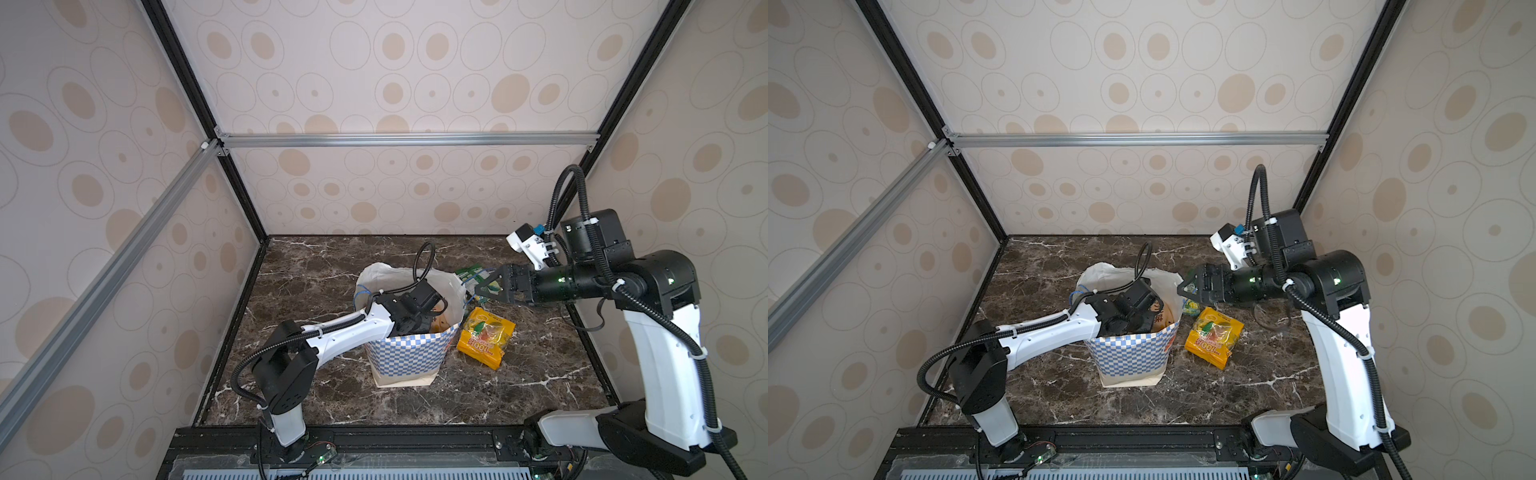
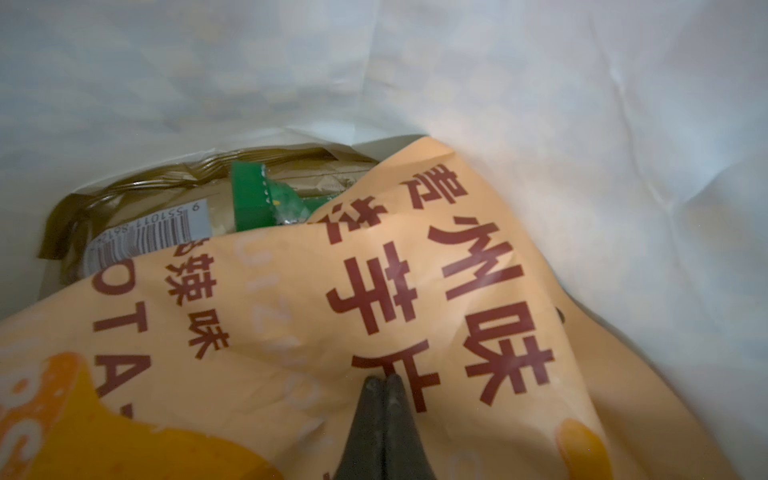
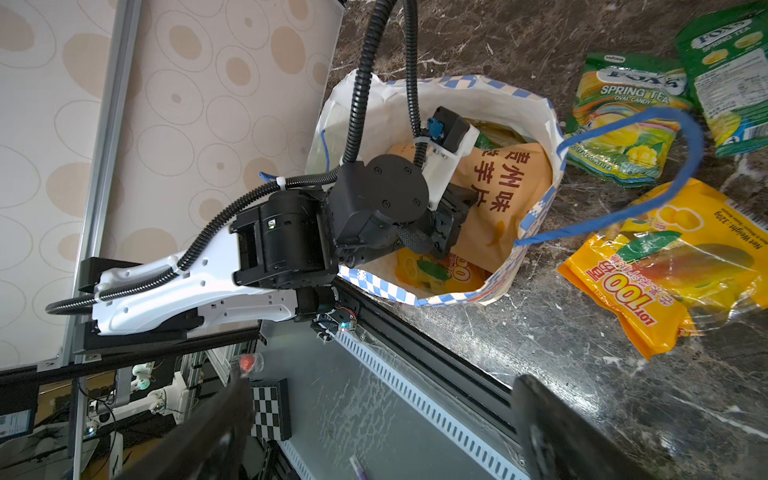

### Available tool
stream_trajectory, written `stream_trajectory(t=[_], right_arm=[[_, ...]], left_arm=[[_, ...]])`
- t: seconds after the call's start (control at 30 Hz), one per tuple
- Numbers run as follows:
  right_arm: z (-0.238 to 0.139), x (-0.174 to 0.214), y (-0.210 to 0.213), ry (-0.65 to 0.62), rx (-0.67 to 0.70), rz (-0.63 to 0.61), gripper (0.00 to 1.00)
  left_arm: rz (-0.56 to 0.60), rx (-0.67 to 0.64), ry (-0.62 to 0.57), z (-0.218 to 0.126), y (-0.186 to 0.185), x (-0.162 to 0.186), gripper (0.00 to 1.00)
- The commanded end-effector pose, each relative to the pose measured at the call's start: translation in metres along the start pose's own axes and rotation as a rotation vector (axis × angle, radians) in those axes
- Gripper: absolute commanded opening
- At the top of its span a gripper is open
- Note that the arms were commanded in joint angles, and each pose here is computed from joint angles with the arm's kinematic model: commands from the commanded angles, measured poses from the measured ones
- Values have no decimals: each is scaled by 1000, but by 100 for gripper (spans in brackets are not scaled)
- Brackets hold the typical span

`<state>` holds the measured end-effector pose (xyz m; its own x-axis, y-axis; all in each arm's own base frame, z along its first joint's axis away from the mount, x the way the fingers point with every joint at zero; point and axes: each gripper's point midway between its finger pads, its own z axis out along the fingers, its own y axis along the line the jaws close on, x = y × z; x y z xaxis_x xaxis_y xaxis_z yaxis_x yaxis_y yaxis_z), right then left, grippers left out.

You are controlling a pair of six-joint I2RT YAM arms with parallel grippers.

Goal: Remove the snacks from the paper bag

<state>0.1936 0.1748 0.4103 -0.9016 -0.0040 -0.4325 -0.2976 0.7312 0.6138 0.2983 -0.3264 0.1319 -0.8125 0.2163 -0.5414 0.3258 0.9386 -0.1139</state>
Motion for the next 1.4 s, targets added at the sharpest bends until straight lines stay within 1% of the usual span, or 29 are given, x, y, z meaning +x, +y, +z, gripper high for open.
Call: stream_trajectory(t=[0.0,0.33,0.63,0.7,0.77,0.8,0.87,0.9,0.93,0.97,1.0,1.13,1.27,1.37], right_arm=[[1,-2,0,-2,20,-23,100],[2,-6,-5,-13,58,-46,100],[1,-3,-9,-26,72,-50,100],[2,-3,-10,-28,73,-48,100],[3,-2,-10,-27,70,-44,100],[3,-2,-10,-28,66,-42,100],[3,-2,-9,-29,62,-41,100],[3,-2,-10,-28,63,-42,100],[2,-1,-9,-30,63,-43,100],[2,-1,-10,-32,64,-44,100],[2,0,-10,-31,64,-43,100],[3,1,-11,-26,65,-38,100],[2,2,-12,-27,68,-40,100],[1,4,-13,-29,74,-40,100]], left_arm=[[-23,28,-82,-34,-8,-29,0],[-46,35,-151,-70,-13,-64,0],[-59,19,-188,-100,-10,-87,0],[-62,21,-193,-103,-9,-88,0],[-59,49,-177,-98,-12,-84,0],[-60,68,-158,-93,-15,-79,2],[-74,90,-119,-84,-18,-67,39],[-83,91,-100,-79,-17,-61,60],[-91,83,-88,-75,-15,-56,76],[-91,67,-73,-69,-12,-48,89],[-91,48,-61,-63,-7,-42,98],[-55,4,-27,-37,1,-24,98],[-33,14,6,-7,-1,-6,98],[-22,-15,38,12,3,8,98]])
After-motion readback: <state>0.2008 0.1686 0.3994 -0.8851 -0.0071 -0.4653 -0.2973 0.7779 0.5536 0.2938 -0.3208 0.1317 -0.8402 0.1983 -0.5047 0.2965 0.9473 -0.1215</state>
